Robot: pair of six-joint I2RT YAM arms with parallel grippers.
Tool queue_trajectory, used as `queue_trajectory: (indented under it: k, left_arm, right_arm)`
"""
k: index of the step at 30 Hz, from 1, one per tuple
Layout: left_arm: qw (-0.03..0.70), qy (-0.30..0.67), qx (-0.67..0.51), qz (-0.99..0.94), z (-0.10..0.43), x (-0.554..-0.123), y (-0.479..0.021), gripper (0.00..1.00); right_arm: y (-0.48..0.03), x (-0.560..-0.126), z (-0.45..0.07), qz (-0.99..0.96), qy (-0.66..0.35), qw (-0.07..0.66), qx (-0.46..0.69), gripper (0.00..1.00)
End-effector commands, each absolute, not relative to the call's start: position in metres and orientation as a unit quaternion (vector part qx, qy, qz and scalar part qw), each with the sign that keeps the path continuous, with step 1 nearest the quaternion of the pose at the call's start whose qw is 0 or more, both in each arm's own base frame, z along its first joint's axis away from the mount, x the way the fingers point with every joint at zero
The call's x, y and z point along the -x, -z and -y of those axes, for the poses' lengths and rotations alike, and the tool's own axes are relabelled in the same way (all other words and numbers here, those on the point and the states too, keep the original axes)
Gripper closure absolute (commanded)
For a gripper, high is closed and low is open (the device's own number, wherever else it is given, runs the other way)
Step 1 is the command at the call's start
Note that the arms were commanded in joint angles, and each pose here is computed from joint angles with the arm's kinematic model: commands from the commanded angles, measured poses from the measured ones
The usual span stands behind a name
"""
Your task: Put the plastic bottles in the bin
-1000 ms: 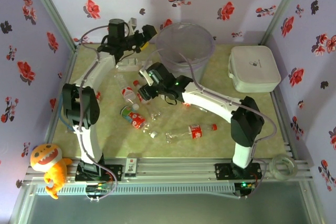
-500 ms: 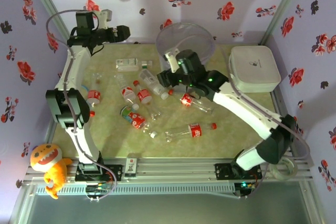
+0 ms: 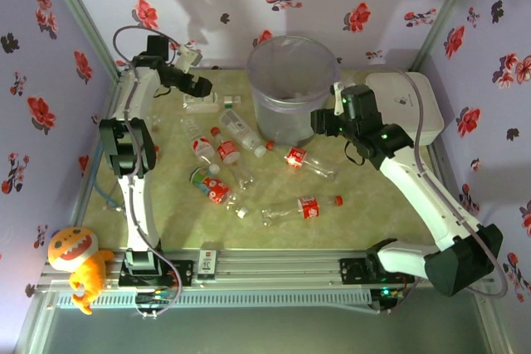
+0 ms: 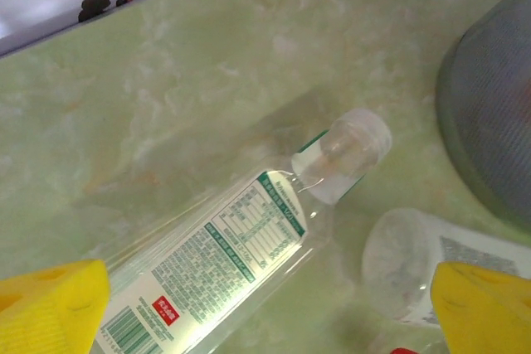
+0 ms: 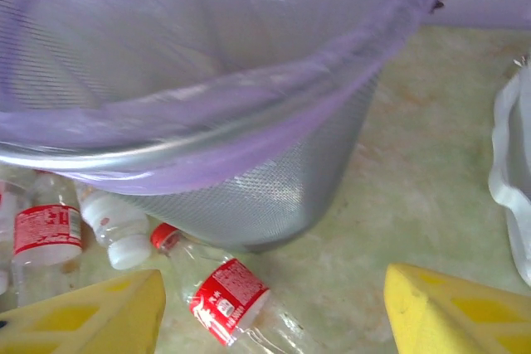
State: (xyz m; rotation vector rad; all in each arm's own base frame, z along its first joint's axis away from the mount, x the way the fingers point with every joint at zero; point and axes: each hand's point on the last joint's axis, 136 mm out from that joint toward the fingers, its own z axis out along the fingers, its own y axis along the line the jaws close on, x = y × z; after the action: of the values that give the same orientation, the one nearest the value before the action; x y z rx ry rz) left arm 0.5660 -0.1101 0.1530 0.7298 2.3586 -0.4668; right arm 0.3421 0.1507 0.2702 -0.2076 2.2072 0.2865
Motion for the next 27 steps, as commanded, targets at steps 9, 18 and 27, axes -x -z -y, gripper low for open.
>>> queue_trajectory:
  k: [9,18,27]
  left_arm:
    - [0.253,0.108,-0.352,-0.895,0.113,-0.569,-0.103,0.00]
    - [0.219,0.081,-0.390,-0.891,0.125,-0.563,-0.075,0.00]
    - [0.176,0.045,-0.387,-0.904,0.111,-0.558,-0.046,0.05]
  right_arm:
    - [-0.255,-0.345,-0.138,-0.899,-0.114,0.421,0.046,0.30]
    - [-0.250,-0.345,-0.127,-0.901,-0.090,0.423,0.029,0.30]
    - [-0.245,-0.349,-0.130,-0.904,-0.094,0.416,0.026,0.30]
